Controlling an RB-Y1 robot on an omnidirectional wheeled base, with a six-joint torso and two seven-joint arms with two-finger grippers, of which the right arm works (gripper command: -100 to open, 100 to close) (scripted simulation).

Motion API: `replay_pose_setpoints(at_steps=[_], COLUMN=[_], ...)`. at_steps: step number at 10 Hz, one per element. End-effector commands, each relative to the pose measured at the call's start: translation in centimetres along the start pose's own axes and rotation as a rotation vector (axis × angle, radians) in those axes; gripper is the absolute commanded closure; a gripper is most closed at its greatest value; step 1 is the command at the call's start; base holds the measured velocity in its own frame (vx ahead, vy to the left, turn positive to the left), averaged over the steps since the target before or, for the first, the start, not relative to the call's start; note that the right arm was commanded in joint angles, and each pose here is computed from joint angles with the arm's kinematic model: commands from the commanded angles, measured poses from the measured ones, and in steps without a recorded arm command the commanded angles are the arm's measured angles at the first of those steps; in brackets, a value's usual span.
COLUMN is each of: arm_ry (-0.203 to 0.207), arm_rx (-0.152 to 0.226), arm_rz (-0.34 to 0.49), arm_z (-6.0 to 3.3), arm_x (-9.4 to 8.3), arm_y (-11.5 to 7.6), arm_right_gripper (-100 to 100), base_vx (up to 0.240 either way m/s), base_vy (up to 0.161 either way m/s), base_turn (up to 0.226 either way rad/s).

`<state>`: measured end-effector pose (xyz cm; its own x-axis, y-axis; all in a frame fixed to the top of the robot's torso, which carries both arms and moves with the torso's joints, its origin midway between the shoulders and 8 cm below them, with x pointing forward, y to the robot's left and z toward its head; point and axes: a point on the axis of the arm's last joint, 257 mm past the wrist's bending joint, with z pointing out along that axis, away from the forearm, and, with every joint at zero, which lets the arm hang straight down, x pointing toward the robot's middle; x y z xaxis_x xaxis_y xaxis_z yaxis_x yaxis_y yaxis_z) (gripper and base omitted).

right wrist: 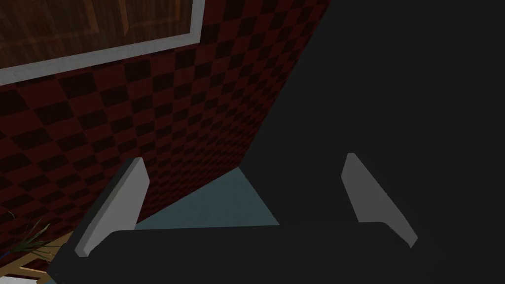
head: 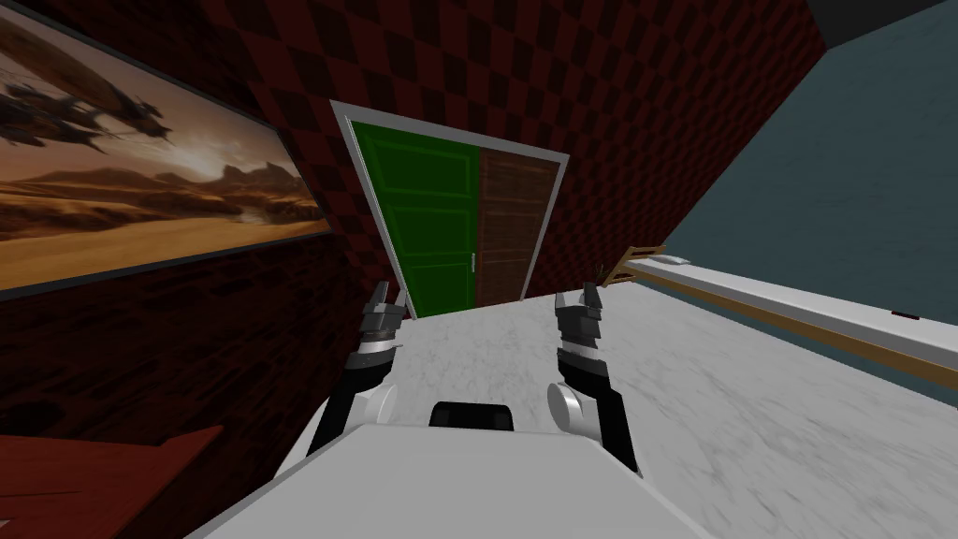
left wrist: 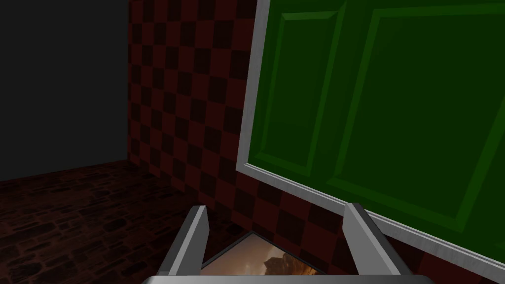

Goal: Pull the door open

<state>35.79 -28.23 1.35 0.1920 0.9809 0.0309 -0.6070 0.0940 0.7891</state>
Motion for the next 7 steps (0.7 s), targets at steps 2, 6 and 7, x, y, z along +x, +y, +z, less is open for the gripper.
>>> replay_pose_setpoints(at_steps=[2, 6, 7], arm_ry=[0.014, 0.026, 0.027], arm_rx=[0.023, 0.065, 0.072], arm_rz=[0.074, 0.201, 0.222], arm_z=[-0.44, -1.33, -1.49], arm_x=[0.4, 0.9, 0.9], arm_y=[-1.6, -4.3, -4.7], arm_right_gripper=[-100, -100, -100], base_vx=[0.116, 0.153, 0.114], base_vy=[-0.006, 0.003, -0.009], base_turn=[0.111, 0.090, 0.091])
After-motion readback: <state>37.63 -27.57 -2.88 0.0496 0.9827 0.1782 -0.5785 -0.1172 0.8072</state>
